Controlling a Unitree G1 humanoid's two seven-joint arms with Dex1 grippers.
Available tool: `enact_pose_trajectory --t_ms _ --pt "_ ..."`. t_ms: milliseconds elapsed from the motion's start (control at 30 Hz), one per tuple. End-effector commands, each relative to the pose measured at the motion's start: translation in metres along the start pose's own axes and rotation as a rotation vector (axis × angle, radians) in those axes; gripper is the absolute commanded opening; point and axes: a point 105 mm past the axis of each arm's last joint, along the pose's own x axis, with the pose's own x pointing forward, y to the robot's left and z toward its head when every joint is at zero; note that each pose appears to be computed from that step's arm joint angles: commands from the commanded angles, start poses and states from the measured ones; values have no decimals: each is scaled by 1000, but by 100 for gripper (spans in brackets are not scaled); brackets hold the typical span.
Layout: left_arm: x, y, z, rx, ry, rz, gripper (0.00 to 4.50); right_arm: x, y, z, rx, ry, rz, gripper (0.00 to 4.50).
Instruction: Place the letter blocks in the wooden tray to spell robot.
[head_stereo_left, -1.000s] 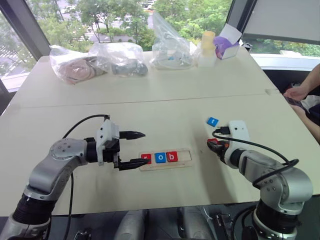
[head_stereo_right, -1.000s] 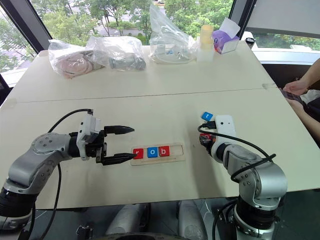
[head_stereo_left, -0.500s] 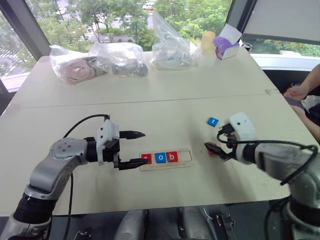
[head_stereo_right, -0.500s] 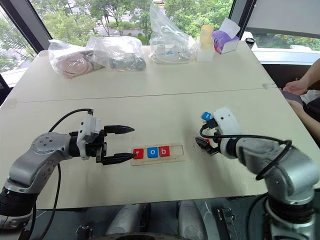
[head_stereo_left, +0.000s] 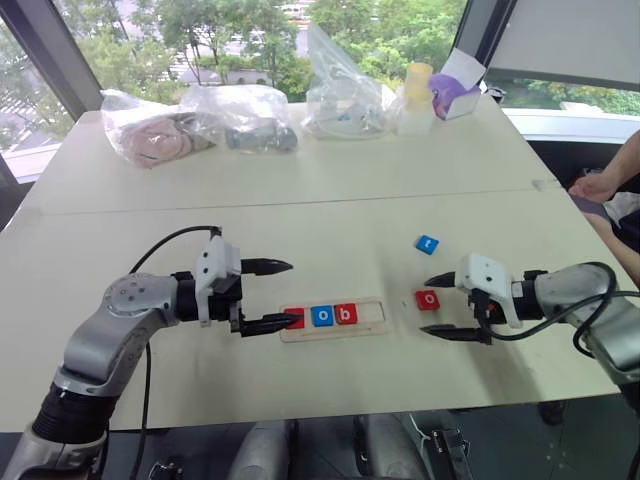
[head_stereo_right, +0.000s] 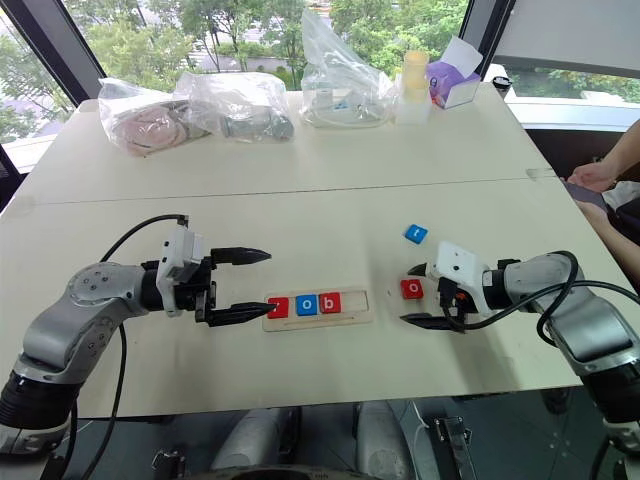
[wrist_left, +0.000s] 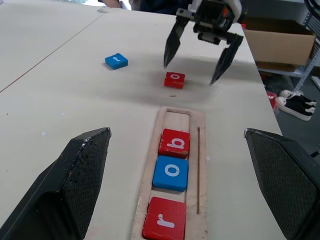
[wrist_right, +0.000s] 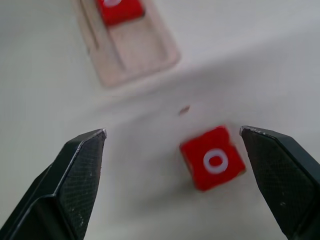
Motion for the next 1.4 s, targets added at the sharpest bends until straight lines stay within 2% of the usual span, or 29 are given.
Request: enact_pose_trajectory --t_ms 33,300,400,567,733,967,1400 --pt "-4 1 8 43 0 11 450 2 -6 1 -46 -14 12 444" --pt "-4 3 10 49 3 11 450 14 -11 -11 -53 6 43 444" --pt "-4 3 11 50 6 14 450 15 -15 -14 -63 17 37 364" --pt "-5 3 11 49 6 16 450 16 -17 -10 -76 1 35 115" --pt "-5 1 10 44 8 13 450 16 -20 24 -121 -71 18 115" --pt "-4 -2 11 36 3 -6 450 31 6 57 -175 -115 116 115" --pt "-5 -4 11 35 6 3 450 58 26 60 -167 -104 192 115"
